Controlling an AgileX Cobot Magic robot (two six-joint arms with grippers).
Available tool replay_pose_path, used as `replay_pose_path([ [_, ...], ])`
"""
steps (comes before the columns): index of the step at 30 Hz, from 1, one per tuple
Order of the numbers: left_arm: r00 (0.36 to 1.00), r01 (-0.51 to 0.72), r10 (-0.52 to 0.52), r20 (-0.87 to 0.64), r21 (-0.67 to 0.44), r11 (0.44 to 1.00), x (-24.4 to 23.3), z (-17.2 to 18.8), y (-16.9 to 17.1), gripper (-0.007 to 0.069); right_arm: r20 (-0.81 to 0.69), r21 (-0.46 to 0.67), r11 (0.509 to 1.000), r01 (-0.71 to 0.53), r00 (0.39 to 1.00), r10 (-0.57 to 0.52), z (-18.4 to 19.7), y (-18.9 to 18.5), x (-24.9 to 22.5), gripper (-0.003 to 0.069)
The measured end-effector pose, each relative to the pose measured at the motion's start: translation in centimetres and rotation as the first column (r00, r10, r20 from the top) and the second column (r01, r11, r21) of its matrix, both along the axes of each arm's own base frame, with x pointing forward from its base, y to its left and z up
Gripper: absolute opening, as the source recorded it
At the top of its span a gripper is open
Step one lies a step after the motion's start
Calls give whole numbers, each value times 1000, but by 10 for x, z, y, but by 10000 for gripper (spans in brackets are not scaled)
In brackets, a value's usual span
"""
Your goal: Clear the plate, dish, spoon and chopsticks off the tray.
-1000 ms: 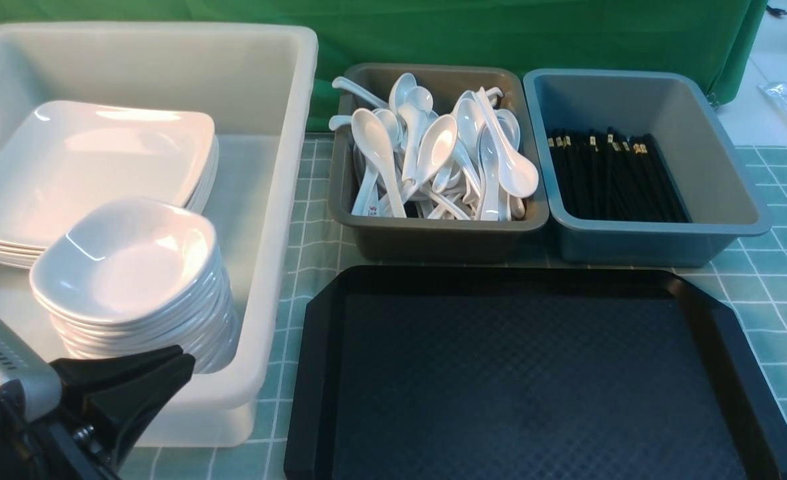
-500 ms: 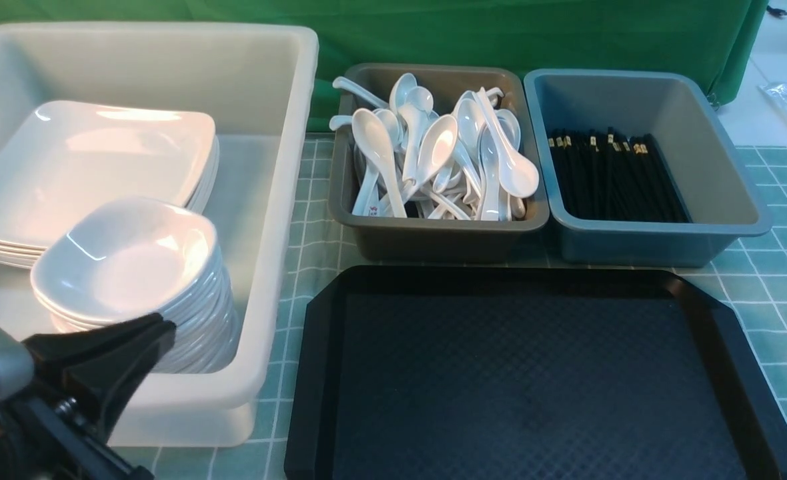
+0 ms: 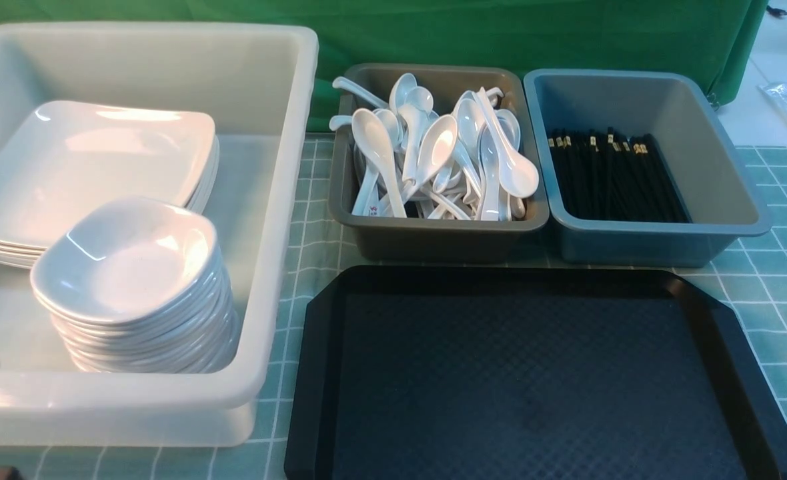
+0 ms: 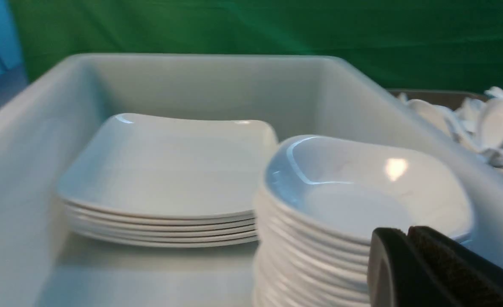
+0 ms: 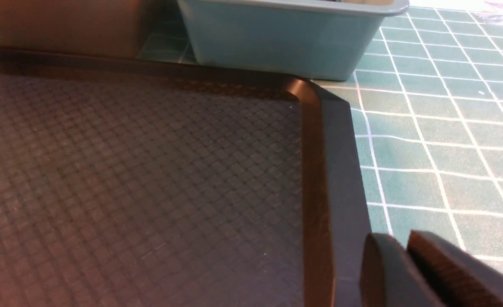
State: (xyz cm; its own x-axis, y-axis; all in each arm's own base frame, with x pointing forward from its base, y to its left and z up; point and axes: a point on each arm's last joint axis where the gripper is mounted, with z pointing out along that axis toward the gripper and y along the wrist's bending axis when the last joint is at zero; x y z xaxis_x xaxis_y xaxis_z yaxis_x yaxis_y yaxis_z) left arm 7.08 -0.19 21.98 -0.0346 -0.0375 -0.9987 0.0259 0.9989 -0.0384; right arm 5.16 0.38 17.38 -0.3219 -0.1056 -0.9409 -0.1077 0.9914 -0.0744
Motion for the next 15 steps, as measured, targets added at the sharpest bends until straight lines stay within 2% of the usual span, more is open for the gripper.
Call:
replay_pose_path([
  [3, 997, -70, 71, 11, -54, 996, -9, -14, 4, 13, 0, 0, 1000, 0, 1000, 0, 0, 0, 0, 125],
  [6, 997, -72, 70, -35, -72, 995, -13, -21, 3, 13, 0, -1, 1000, 0, 1000, 0, 0, 0, 0, 132],
  [8, 988, -67, 56, -146, -72, 995, -15, -32, 2, 13, 4, 0, 1000, 0, 1000, 0, 0, 0, 0, 139],
  [15, 986, -68, 56, -159, -71, 995, -16, -33, 2, 18, 5, 0, 1000, 0, 1000, 0, 0, 0, 0, 143],
])
